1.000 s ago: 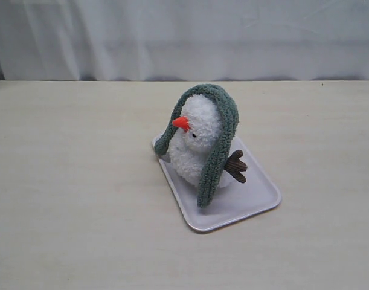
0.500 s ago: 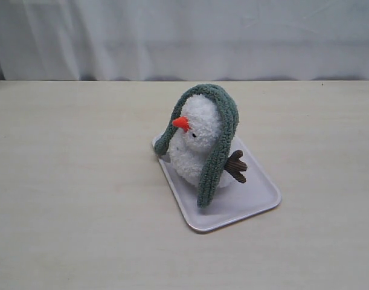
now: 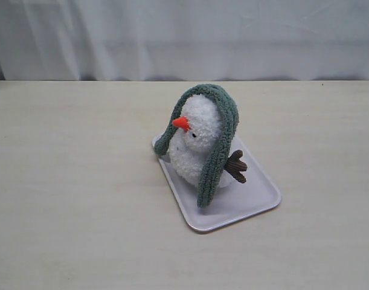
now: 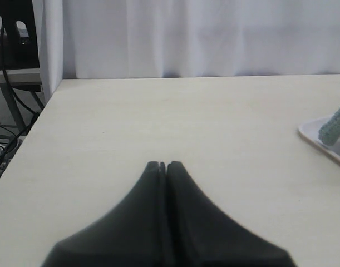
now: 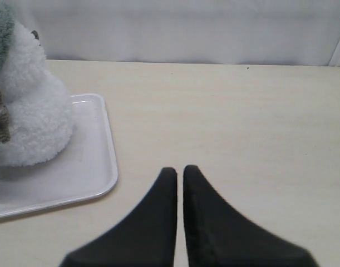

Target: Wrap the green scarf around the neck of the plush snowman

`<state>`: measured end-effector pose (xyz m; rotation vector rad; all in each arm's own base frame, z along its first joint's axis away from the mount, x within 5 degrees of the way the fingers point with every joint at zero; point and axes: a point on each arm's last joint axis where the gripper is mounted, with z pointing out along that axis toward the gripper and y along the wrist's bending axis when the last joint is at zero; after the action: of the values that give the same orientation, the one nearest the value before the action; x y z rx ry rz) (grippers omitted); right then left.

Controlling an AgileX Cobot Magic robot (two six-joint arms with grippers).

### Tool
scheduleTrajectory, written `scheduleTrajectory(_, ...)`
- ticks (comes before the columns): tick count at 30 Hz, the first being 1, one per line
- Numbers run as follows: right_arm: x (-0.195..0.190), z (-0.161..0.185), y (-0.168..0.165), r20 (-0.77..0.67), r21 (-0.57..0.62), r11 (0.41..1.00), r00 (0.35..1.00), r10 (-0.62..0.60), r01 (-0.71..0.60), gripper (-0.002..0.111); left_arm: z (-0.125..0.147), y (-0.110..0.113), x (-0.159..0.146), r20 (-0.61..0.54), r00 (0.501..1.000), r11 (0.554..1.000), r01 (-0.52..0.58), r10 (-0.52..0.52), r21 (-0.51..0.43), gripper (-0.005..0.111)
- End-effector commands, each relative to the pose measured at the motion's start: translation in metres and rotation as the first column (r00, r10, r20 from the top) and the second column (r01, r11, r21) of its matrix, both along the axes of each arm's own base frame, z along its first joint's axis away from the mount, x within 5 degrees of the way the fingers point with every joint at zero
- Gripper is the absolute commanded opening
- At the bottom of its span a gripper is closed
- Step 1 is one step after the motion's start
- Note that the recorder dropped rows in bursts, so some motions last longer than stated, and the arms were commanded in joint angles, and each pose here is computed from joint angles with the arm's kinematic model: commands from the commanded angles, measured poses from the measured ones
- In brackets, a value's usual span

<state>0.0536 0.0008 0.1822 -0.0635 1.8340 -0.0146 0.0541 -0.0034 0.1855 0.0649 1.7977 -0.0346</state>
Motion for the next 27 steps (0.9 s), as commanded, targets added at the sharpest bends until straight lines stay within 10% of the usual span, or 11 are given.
scheduleTrajectory(1, 0.001, 0.004, -0.002, 0.055, -0.116, 0.993, 0.998, 0.006, 0.000, 0.004, 0.000, 0.000, 0.000, 0.004, 1.000, 1.000, -0.004, 0.004, -0.004, 0.000)
scheduleTrajectory(12, 0.002, 0.034, 0.002, 0.373, -0.083, 0.997, 0.927, 0.038, -0.008, 0.004, 0.000, 0.000, 0.000, 0.004, 1.000, 1.000, -0.004, 0.004, -0.004, 0.000)
scheduleTrajectory(17, -0.004, 0.059, -0.008, 0.578, 0.442, 0.891, 0.792, -0.195, -0.103, 0.004, 0.000, 0.000, 0.000, 0.004, 1.000, 1.000, -0.004, 0.004, -0.004, 0.000)
scheduleTrajectory(22, -0.003, 0.093, 0.001, 0.423, 0.350, 0.933, 0.903, -0.076, -0.085, 0.009, 0.000, 0.000, 0.000, 0.004, 1.000, 1.000, -0.004, 0.004, -0.004, 0.000)
scheduleTrajectory(27, 0.032, 0.139, 0.010, 0.082, 0.253, 0.966, 0.996, 0.026, -0.047, 0.049, 0.000, 0.000, 0.000, 0.004, 1.000, 1.000, -0.004, 0.004, -0.004, 0.000)
